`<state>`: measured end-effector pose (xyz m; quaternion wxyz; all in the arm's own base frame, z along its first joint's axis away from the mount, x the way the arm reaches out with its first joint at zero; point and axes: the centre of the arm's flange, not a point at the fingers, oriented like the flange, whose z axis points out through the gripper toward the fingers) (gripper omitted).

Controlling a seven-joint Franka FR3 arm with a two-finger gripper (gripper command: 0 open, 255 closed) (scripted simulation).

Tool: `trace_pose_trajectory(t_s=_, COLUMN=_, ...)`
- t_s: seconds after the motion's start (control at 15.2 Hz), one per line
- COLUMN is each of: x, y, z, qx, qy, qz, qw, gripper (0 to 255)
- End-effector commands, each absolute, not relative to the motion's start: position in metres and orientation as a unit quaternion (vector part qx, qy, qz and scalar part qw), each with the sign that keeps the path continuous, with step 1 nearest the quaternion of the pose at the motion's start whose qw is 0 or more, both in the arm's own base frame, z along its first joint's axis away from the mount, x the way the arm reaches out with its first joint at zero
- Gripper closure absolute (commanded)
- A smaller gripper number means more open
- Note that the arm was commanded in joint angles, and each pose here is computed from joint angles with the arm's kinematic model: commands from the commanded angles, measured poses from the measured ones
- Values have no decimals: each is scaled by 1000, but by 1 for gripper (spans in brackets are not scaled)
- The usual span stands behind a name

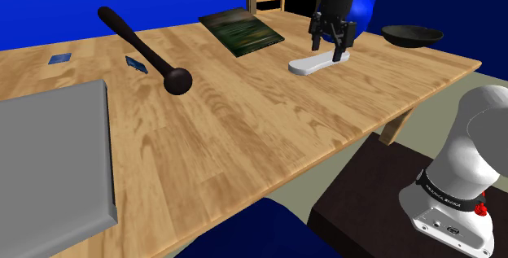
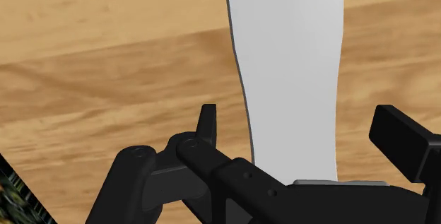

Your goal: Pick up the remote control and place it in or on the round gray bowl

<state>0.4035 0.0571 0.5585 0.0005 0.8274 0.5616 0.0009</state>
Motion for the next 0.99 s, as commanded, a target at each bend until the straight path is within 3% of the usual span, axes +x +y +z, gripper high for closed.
trace_pose_trajectory(t_s=0.0, x=403, y=56, z=550, qx=827, qy=562, qz=1, qw=1, gripper=0)
trace_pose_trajectory(t_s=0.46, x=403, y=56, z=550, qx=827, qy=562, qz=1, qw=1, gripper=0)
trace_pose_trajectory(t_s=0.53, x=403, y=56, z=550, qx=827, qy=562, qz=1, qw=1, gripper=255)
trace_pose_trajectory(t_s=0.92, x=403, y=56, z=550, qx=827, qy=562, qz=1, qw=1, gripper=255)
